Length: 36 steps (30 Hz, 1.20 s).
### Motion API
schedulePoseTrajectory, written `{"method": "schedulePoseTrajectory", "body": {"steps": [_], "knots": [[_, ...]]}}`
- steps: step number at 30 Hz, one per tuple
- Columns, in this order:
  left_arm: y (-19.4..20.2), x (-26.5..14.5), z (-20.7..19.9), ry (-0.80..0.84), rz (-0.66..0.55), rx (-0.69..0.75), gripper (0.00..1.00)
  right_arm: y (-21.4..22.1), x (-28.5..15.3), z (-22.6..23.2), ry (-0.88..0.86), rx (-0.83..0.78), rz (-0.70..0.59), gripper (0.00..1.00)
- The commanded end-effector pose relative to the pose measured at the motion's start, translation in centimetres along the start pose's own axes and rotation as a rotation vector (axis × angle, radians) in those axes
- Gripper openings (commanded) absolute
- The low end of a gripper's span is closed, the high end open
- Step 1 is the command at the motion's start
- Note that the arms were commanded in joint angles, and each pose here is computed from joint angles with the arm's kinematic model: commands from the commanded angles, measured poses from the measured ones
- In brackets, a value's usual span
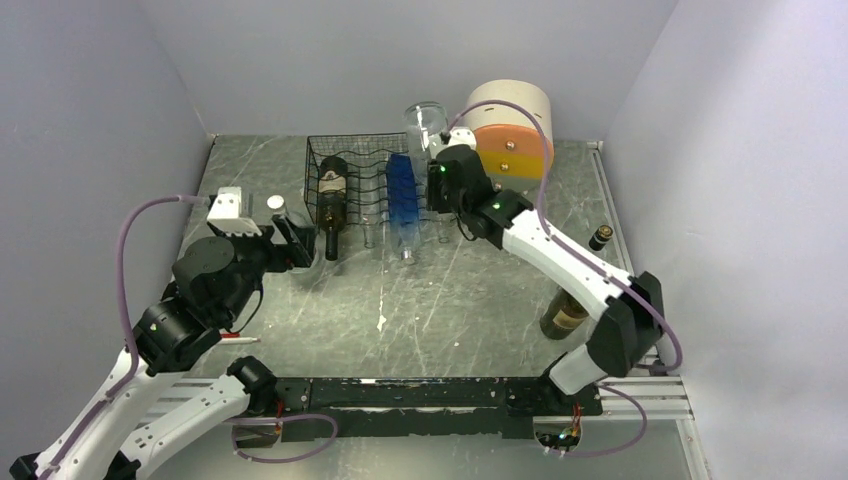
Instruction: Put the wine bottle on the wine rack
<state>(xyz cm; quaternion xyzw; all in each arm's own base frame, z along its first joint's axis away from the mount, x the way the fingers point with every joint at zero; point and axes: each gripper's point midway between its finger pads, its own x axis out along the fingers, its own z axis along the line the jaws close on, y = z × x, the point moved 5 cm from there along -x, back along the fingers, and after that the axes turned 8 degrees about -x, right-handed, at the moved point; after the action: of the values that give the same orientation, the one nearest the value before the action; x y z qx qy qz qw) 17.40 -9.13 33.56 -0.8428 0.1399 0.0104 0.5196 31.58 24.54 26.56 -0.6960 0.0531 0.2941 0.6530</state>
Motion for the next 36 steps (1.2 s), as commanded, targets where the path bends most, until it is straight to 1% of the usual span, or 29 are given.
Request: {"method": "schedulePoseTrajectory", "body": {"steps": [1, 9, 14, 21, 25, 30, 32, 33, 36], "knots": [[0.5, 0.5, -0.5, 0.044, 0.007, 0.016, 0.94, -5.4, 2.0, -1.0, 0.037, 0.077, -0.132, 0.00], [1.2, 0.5, -0.8, 0.080, 0.041, 0.017, 0.94, -5.0, 6.6, -2.3, 0.071, 0.097, -0.057, 0.00], [1.4, 0.3, -1.0, 0.097, 0.057, 0.012, 0.94, -5.3, 7.8, -2.8, 0.078, 0.116, -0.054, 0.00], [1.2, 0.1, -1.4, 0.120, 0.074, 0.012, 0.94, -4.3, 9.8, -3.1, 0.095, 0.125, 0.001, 0.00], [1.3, -0.1, -1.4, 0.123, 0.077, 0.008, 0.94, -3.5, 10.4, -3.5, 0.128, 0.122, 0.027, 0.13], [1.4, -0.1, -1.3, 0.118, 0.079, 0.004, 0.94, -2.8, 10.8, -4.2, 0.187, 0.133, 0.042, 0.20], [1.4, -0.1, -1.3, 0.118, 0.080, 0.003, 0.94, -2.7, 10.8, -4.4, 0.204, 0.134, 0.046, 0.24], [1.4, -0.2, -1.3, 0.119, 0.080, 0.002, 0.94, -2.5, 10.9, -4.5, 0.212, 0.131, 0.050, 0.28], [1.4, -0.2, -1.3, 0.116, 0.083, 0.004, 0.94, -2.3, 11.0, -4.6, 0.215, 0.118, 0.056, 0.46]]}}
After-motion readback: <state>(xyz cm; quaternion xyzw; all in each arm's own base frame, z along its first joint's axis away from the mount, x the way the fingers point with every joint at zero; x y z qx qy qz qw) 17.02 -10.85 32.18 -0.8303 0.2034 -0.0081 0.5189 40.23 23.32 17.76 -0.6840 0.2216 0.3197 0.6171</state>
